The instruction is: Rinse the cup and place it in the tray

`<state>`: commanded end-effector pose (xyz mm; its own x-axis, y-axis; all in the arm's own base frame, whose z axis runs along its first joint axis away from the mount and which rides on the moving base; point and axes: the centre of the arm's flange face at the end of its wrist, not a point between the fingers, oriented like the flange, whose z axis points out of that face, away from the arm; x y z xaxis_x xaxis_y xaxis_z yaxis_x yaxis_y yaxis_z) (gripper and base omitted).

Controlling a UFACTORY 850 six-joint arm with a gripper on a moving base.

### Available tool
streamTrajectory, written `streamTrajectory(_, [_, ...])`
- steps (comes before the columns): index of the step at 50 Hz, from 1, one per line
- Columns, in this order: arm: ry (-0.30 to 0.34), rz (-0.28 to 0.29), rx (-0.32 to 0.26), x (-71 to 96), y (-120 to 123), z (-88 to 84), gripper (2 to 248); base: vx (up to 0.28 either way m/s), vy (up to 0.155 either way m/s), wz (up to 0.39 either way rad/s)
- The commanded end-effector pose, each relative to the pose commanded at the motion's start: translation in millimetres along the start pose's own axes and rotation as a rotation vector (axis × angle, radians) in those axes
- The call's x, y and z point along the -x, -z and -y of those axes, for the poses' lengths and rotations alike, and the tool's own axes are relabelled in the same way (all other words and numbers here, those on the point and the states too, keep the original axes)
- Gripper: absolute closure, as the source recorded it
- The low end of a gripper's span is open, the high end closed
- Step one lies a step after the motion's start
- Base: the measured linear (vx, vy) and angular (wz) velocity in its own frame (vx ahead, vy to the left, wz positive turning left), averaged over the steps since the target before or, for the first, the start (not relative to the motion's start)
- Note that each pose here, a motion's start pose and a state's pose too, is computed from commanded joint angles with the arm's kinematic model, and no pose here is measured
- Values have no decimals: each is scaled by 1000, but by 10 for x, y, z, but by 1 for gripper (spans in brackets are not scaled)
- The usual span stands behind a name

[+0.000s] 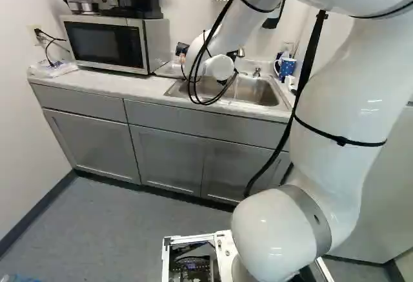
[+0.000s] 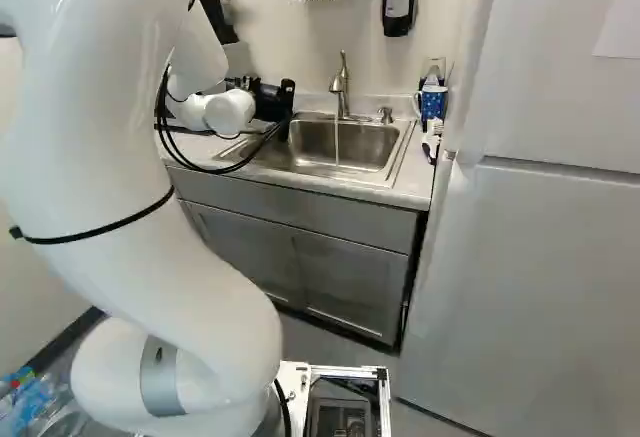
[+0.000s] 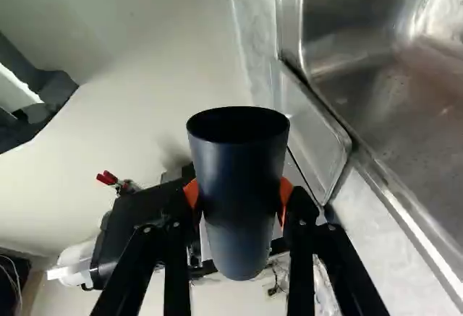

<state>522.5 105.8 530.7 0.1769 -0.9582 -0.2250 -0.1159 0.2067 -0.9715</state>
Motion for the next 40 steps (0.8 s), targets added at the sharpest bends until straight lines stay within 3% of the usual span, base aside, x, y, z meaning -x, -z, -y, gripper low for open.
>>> streamTrajectory(40, [420,0,0,0,0,0,128,0,0,0])
